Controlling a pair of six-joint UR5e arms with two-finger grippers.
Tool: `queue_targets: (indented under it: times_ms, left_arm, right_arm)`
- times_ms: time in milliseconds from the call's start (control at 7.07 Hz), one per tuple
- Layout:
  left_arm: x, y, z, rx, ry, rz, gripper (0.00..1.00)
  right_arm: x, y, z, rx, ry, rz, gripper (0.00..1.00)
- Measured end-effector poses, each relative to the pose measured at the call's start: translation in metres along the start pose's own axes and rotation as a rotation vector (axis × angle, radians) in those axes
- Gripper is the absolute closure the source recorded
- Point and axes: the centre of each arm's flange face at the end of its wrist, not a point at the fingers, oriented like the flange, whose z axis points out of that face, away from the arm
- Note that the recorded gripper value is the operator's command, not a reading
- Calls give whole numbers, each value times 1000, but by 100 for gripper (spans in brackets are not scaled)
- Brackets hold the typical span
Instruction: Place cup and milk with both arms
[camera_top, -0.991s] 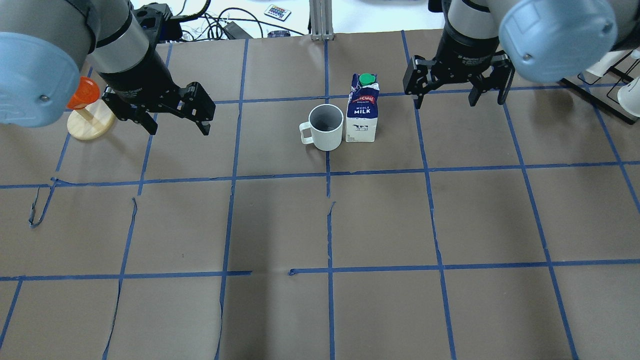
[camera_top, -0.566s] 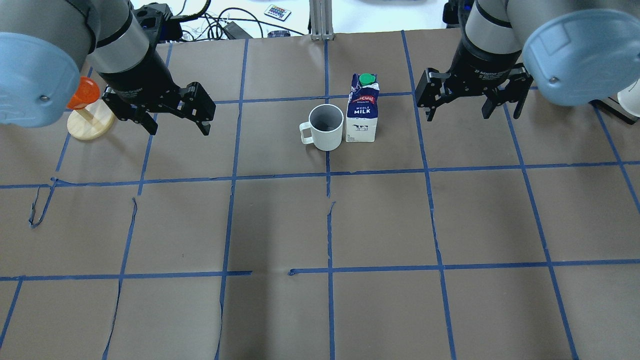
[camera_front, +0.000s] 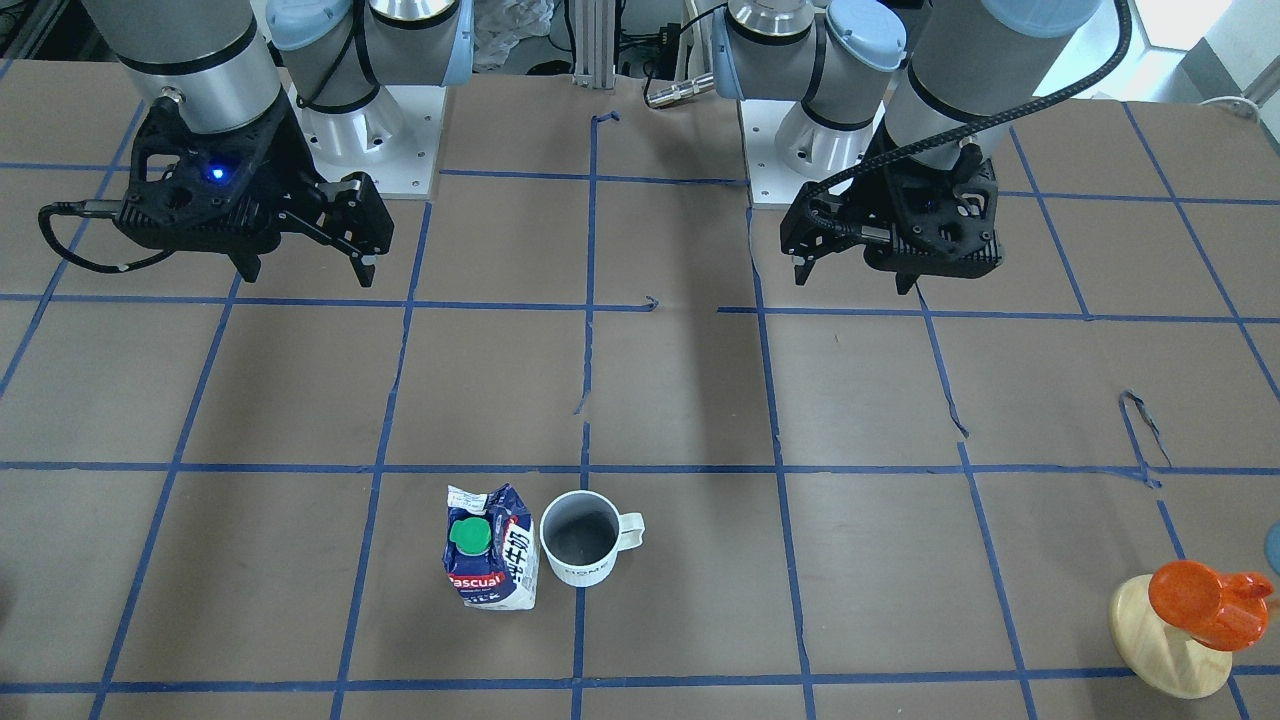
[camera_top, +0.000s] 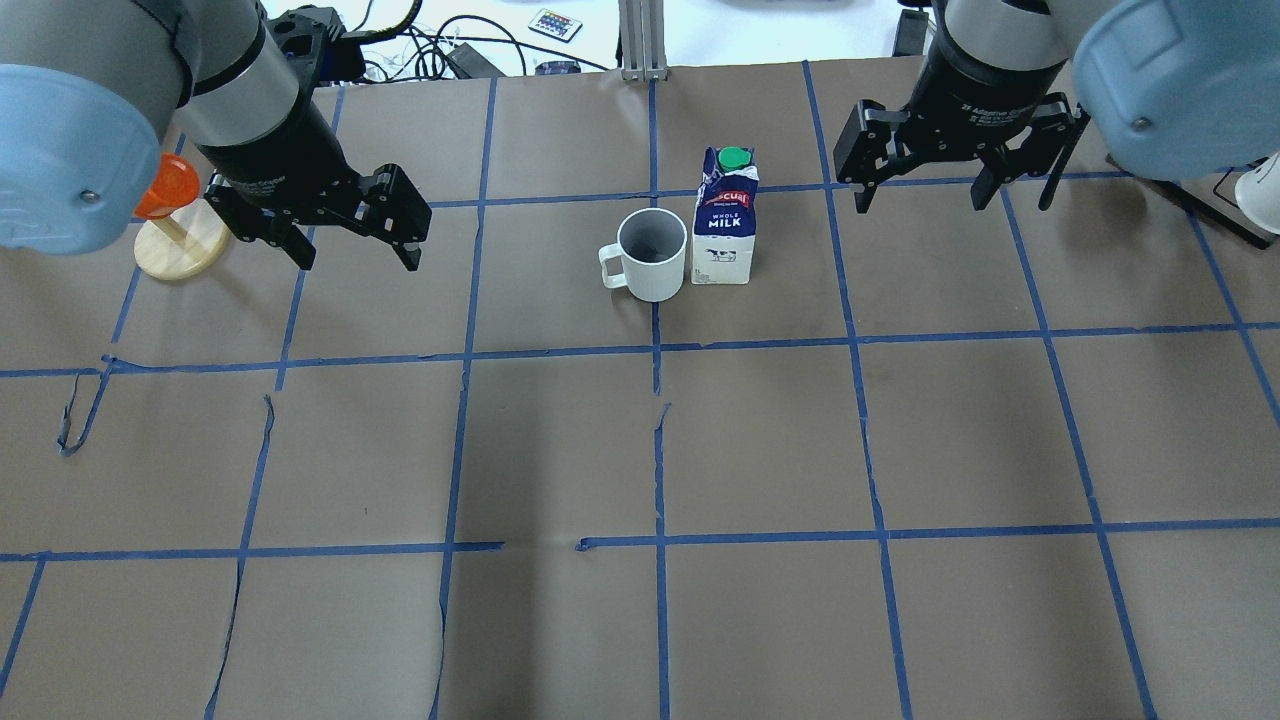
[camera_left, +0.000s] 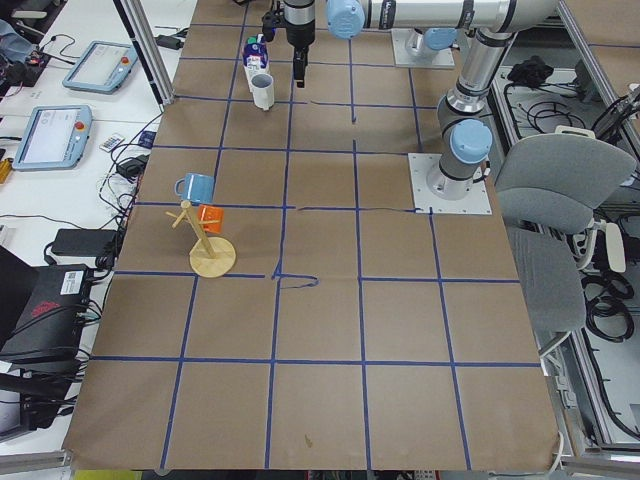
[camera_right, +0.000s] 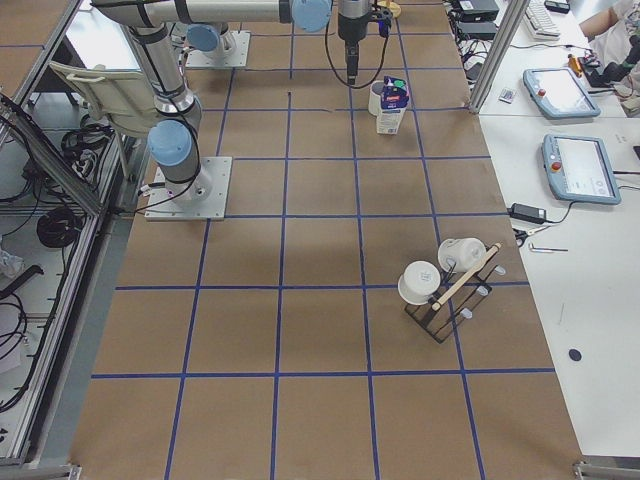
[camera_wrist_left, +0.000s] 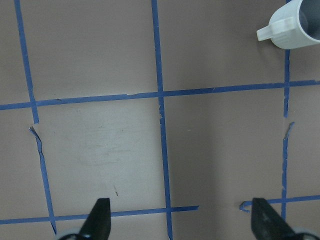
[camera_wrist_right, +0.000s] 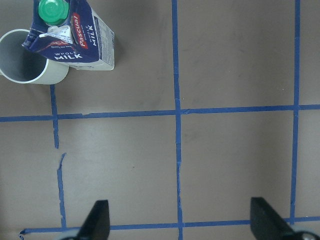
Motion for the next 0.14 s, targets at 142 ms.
queue_targets:
  times_ms: [142]
  left_arm:
    - [0,0,0,0,0,0,0]
  right_arm:
    - [-2,2,-3,-14,2,-3,0]
